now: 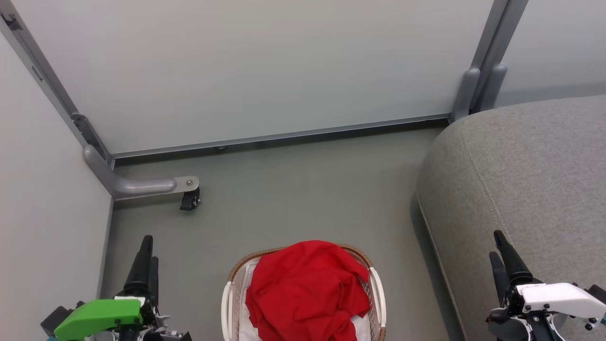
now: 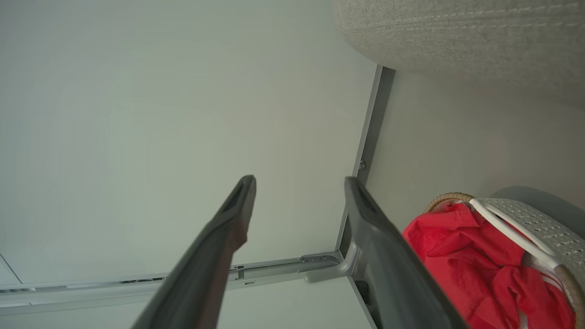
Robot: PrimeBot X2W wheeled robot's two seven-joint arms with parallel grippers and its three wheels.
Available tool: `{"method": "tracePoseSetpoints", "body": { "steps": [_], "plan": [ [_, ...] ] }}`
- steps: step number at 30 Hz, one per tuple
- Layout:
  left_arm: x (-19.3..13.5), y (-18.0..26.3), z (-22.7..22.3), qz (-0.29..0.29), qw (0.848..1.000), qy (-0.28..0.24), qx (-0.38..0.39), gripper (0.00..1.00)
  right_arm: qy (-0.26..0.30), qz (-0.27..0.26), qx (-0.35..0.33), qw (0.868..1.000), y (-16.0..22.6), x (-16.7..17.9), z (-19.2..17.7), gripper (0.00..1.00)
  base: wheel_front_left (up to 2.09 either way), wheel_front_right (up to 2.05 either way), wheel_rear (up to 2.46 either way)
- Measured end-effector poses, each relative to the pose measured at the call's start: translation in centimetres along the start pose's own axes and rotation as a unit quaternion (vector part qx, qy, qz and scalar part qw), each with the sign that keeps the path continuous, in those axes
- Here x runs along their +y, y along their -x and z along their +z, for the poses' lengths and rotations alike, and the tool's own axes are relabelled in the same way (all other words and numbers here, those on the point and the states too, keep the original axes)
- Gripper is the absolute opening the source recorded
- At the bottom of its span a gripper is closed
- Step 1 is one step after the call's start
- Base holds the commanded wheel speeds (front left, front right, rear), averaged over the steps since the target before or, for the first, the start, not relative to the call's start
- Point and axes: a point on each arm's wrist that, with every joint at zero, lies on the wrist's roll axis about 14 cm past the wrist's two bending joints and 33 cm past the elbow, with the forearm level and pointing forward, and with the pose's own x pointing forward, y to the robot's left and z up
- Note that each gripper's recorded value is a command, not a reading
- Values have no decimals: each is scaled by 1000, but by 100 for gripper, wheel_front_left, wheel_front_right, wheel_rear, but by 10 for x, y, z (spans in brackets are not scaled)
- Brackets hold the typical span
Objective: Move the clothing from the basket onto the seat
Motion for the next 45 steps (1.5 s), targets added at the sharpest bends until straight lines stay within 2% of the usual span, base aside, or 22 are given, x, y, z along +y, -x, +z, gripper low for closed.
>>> {"method": "tracePoseSetpoints", "body": {
  "steps": [8, 15, 24, 37, 45],
  "plan": [
    [-10, -1, -2, -14, 998, -56, -5, 100, 77, 16, -19, 997, -1, 12, 9, 100, 0, 0, 0],
    [-19, -2, -3, -29, 992, -121, -8, 100, 158, 36, -30, 986, -3, 27, 12, 100, 0, 0, 0],
    [-28, -2, -2, -43, 978, -205, -17, 100, 256, 60, -39, 964, -3, 43, 11, 100, 0, 0, 0],
    [-32, -1, -15, -55, 942, -330, -10, 100, 374, 72, -39, 924, -2, 48, 4, 100, 0, 0, 0],
    [-24, 3, -22, -50, 921, -387, -1, 100, 428, 76, -35, 900, -2, 47, -2, 100, 0, 0, 0]
  ]
}}
